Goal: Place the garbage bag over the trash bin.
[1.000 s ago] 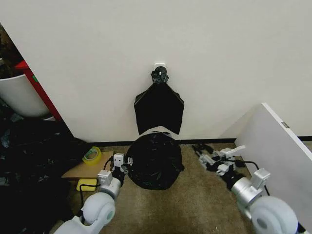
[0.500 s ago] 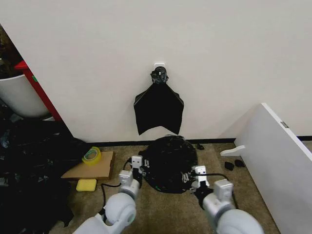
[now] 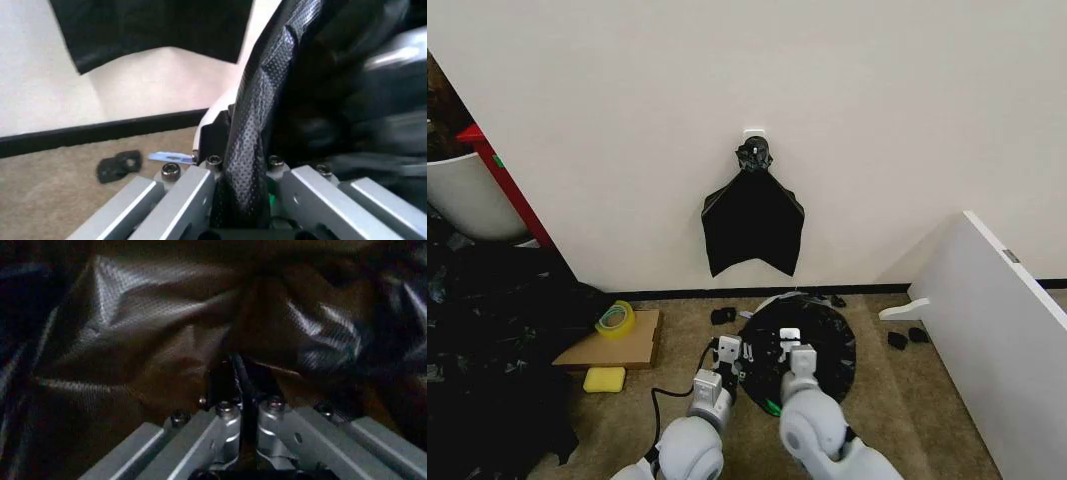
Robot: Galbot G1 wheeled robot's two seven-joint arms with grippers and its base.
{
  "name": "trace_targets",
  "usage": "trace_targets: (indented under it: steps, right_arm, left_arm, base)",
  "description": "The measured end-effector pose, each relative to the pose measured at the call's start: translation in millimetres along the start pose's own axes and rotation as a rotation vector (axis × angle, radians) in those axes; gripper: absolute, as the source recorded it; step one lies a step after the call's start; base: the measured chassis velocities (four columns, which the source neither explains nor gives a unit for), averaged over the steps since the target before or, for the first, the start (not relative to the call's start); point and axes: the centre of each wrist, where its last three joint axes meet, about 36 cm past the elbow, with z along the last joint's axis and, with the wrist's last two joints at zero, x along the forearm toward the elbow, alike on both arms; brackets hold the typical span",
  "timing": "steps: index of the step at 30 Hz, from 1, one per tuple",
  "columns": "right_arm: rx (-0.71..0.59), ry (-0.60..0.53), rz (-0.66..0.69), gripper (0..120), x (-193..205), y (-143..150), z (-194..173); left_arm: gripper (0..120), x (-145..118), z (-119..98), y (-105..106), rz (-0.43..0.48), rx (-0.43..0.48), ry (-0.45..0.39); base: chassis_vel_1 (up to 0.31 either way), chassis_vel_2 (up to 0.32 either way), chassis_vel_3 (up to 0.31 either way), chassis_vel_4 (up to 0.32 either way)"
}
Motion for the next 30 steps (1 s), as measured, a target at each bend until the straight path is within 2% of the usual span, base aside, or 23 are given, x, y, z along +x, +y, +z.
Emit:
trace_targets:
  steps: [6,11,14,18,23,26,30]
  right_arm:
    - [0.051,0.005,0.046,0,-16.1,-0.7,10.6]
    - [0.078,-0.002,0.099,0,-26.7,-25.4,14.8]
    - [0.091,0.027,0.098,0,-24.1,-28.4,21.0]
    - [0.084,0.076,0.030,0,-14.5,-19.6,23.7]
    - [0.055,0.010,-0.033,0,-18.8,-15.3,12.2]
    - [0.100,-0.057,-0.006,0,-26.9,-26.2,11.1]
    - [0.124,-0.008,0.037,0,-30.1,-35.6,20.1]
  left_arm:
    - [0,7.2,-1.5,0.0,0.015,-0.005,-0.006]
    - [0,5.9,-1.2,9.0,-0.005,-0.028,-0.028]
    - [0,5.6,-1.5,10.2,-0.007,-0.031,-0.031]
    - [0,6.3,-1.8,10.0,0.002,-0.035,-0.034]
    - [0,11.9,-1.3,9.4,0.026,-0.046,-0.035]
    - [0,15.4,-0.4,10.3,0.030,-0.053,-0.036]
    - [0,16.7,-0.9,10.6,0.031,-0.056,-0.039]
  base:
    - [0.000,0.000,0.000,0.000]
    - [0.000,0.000,0.000,0.000]
    - [0.000,0.000,0.000,0.000]
    - [0.000,0.000,0.000,0.000]
    - [0.000,0.000,0.000,0.000]
    - [0.000,0.000,0.000,0.000]
    - [0.000,0.000,0.000,0.000]
